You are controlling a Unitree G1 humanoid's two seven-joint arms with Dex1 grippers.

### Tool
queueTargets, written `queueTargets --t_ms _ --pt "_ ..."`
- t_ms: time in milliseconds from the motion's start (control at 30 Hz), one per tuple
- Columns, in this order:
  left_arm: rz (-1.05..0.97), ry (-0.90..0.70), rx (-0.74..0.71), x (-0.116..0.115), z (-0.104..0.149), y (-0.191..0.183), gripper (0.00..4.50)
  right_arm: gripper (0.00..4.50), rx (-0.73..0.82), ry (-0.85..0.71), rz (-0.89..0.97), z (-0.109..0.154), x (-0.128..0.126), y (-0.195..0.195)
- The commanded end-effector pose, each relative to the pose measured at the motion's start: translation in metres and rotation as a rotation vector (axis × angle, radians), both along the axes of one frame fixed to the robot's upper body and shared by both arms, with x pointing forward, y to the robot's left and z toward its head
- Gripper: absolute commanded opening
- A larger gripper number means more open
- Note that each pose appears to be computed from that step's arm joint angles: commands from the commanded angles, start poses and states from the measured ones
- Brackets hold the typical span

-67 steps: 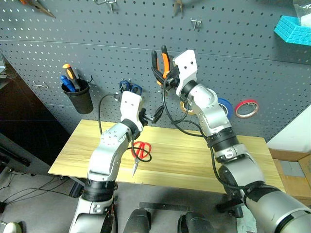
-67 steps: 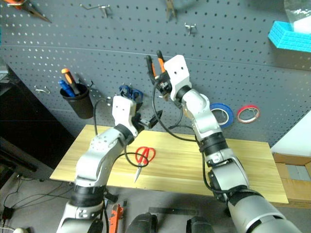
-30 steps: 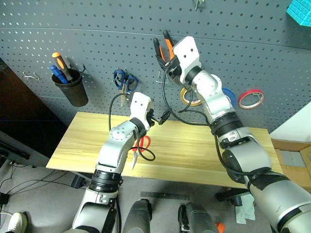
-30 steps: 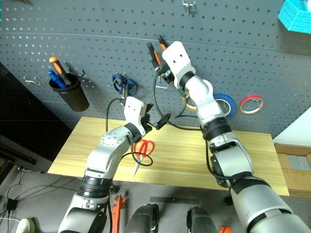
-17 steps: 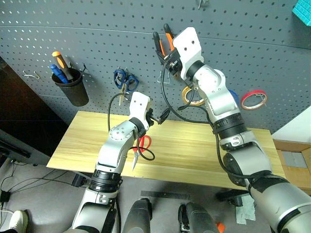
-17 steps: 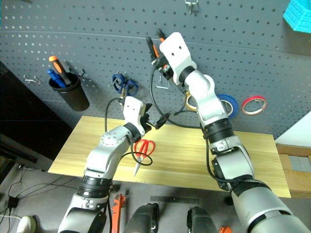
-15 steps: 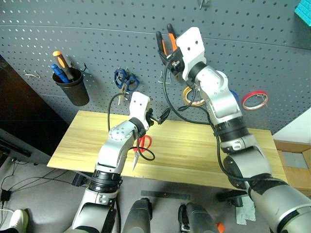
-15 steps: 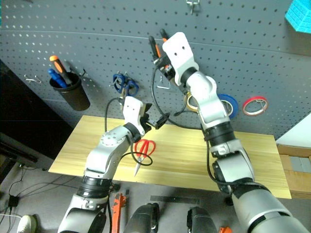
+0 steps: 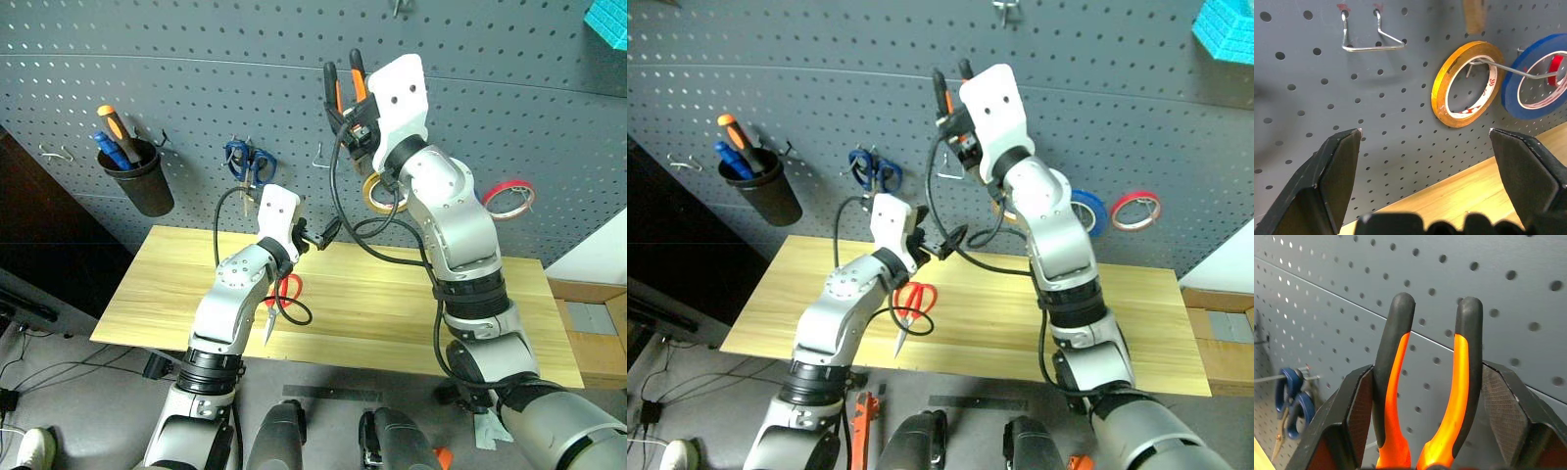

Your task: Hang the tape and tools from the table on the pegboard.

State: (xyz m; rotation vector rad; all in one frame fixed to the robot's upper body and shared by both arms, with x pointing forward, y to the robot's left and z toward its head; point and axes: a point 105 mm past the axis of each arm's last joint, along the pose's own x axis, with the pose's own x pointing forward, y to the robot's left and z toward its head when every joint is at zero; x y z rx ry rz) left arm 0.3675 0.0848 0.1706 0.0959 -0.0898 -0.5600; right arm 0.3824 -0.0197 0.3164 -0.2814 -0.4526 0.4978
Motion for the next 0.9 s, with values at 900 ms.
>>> queueTargets --t_ms 900 --pt "0.055 -0.034 0.028 -0.010 0.014 0.021 4.50 2.80 0.154 -0.199 0.075 0.027 0.018 0.032"
